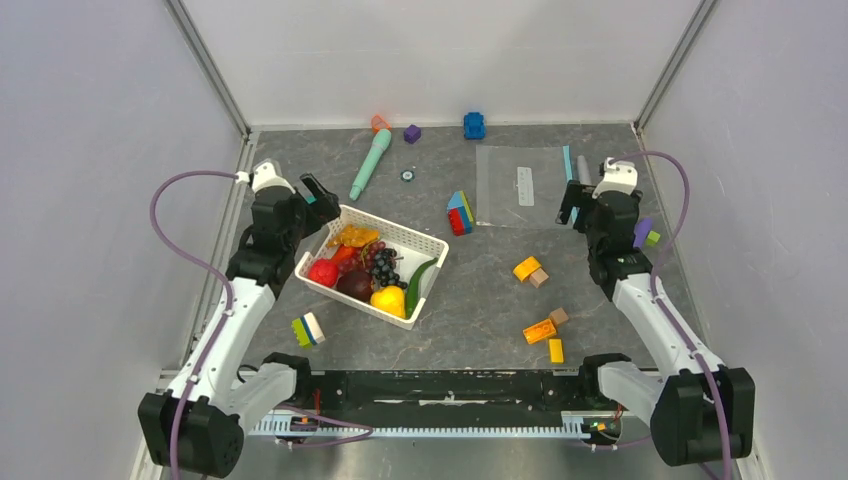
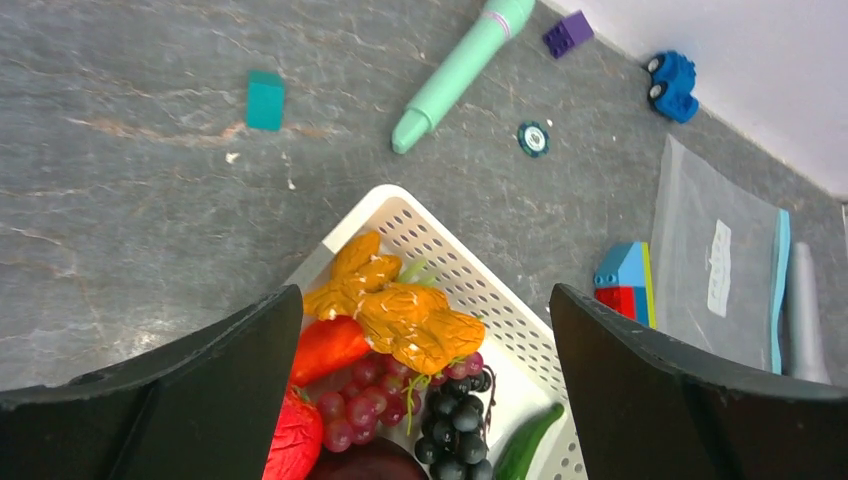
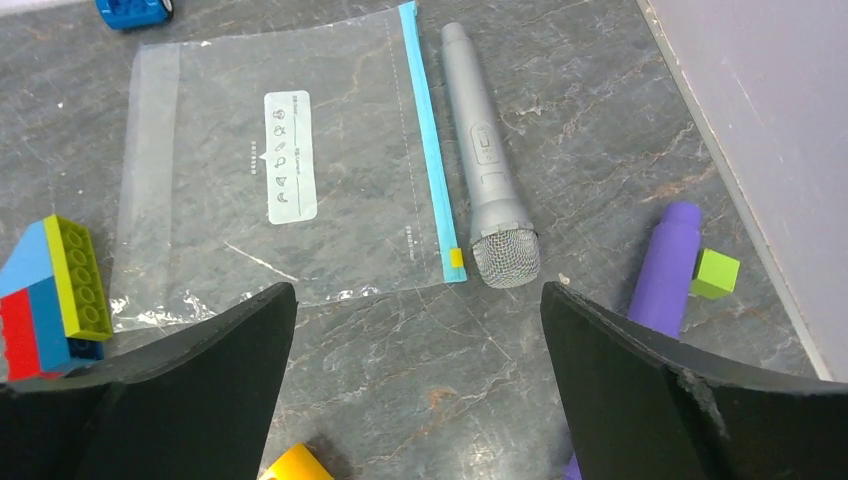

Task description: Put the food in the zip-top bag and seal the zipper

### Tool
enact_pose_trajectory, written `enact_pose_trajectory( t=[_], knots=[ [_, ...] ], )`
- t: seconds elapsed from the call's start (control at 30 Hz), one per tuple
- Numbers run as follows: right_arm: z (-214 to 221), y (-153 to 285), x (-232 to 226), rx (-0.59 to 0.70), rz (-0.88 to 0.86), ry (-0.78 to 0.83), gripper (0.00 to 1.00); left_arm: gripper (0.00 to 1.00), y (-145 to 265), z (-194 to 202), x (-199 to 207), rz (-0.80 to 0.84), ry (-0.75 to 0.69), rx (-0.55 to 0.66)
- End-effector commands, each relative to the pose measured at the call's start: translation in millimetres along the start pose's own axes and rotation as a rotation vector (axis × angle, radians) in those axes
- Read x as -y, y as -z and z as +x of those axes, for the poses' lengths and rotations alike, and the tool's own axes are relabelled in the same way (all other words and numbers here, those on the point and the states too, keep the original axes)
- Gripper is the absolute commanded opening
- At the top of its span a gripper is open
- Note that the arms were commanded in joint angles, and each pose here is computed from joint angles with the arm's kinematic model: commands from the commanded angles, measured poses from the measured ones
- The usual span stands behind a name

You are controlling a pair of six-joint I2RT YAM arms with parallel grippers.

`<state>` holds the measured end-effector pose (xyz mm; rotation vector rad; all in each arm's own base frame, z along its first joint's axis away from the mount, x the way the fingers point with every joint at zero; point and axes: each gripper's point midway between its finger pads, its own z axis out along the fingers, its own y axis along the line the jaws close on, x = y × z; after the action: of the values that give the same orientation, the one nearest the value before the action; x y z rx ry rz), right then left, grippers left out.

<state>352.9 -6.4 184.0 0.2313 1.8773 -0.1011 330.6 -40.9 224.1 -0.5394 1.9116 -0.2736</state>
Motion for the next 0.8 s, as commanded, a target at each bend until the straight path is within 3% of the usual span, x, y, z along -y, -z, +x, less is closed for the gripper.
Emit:
enact_pose_trajectory(
  t=[0.0, 0.07, 0.27, 0.4, 0.5, 0.77],
  knots=[
    [-25.9, -8.9, -11.6, 0.027, -0.057, 0.096, 0.98, 1.00, -2.5, -4.1, 31.7, 0.135, 0.023, -0.029],
    [-23.5, -18.8, -15.9, -0.005, -0.073, 0.144, 0.98, 1.00, -7.1, 2.6, 38.1, 0.167, 0.018, -0.061],
    [4.4, -79.1, -39.2, -0.276, -0.125, 0.251, 0.99, 1.00, -18.3, 20.9, 53.4, 0.240, -0.001, -0.160],
    [18.5, -125.3, -42.4, -0.343, -0.111, 0.254, 0.99, 1.00, -22.4, 36.4, 57.3, 0.269, 0.005, -0.226],
    [27.3, -155.0, -44.3, -0.393, -0.131, 0.212, 0.91, 1.00, -23.9, 46.3, 55.7, 0.270, 0.011, -0.260],
    [61.8, -192.5, -34.3, -0.471, -0.119, 0.191, 0.89, 1.00, -24.7, 56.1, 53.7, 0.270, 0.024, -0.291]
  ],
)
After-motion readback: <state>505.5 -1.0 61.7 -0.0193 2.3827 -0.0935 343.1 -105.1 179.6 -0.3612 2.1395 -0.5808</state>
